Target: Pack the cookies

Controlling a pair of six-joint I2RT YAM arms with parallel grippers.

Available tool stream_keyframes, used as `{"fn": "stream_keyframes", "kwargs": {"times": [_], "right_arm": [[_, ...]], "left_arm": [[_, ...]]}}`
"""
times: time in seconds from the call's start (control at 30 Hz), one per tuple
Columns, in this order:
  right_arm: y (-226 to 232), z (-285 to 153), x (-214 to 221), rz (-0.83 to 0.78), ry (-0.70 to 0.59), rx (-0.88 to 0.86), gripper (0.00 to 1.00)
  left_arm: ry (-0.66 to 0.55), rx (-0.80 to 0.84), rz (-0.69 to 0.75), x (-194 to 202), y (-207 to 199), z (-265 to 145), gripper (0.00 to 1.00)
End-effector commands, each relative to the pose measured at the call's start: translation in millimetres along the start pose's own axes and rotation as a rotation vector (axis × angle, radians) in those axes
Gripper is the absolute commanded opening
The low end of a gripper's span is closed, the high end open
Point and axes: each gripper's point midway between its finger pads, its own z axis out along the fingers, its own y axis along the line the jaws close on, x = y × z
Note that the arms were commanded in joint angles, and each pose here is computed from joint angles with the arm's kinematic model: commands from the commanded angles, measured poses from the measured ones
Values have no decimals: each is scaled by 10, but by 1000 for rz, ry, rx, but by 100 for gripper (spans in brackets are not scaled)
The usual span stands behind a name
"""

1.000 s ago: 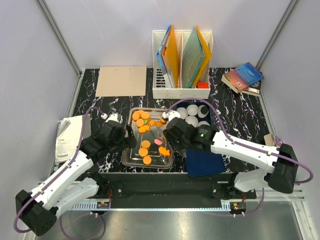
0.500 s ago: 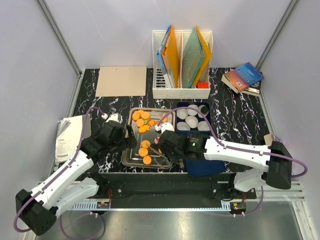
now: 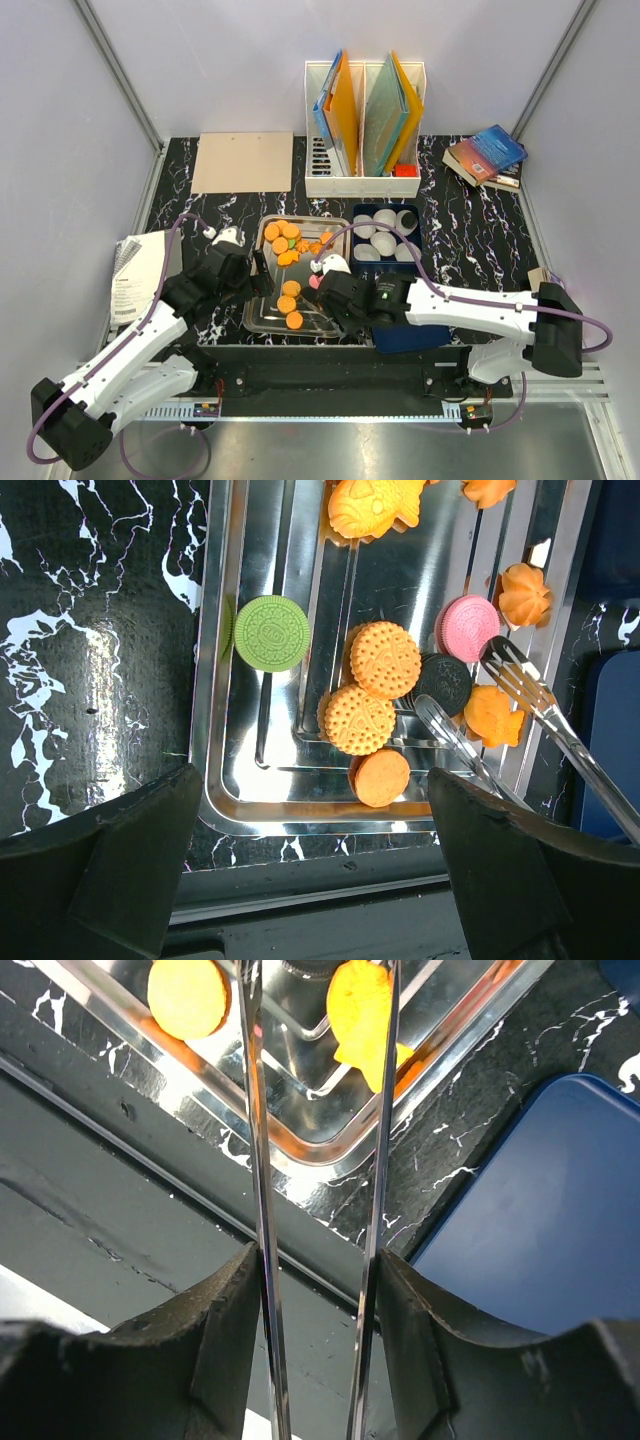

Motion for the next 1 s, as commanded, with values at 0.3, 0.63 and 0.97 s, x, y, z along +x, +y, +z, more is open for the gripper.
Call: {"fn": "stream_keyframes", "kwargs": {"times": [0.3,0.63,0.97], "right_arm": [[184,-20,-187,-32,-11,-21,47],[19,-336,-426,-37,-99,40,39],[-438,-790,-737,3,-252,194,36]], "left_arm": [[-44,14,-4,-73,-41,-28,99],[-47,13,-2,-77,-43,-28,99],[-48,15,-4,-76,-48,-31,99]]}}
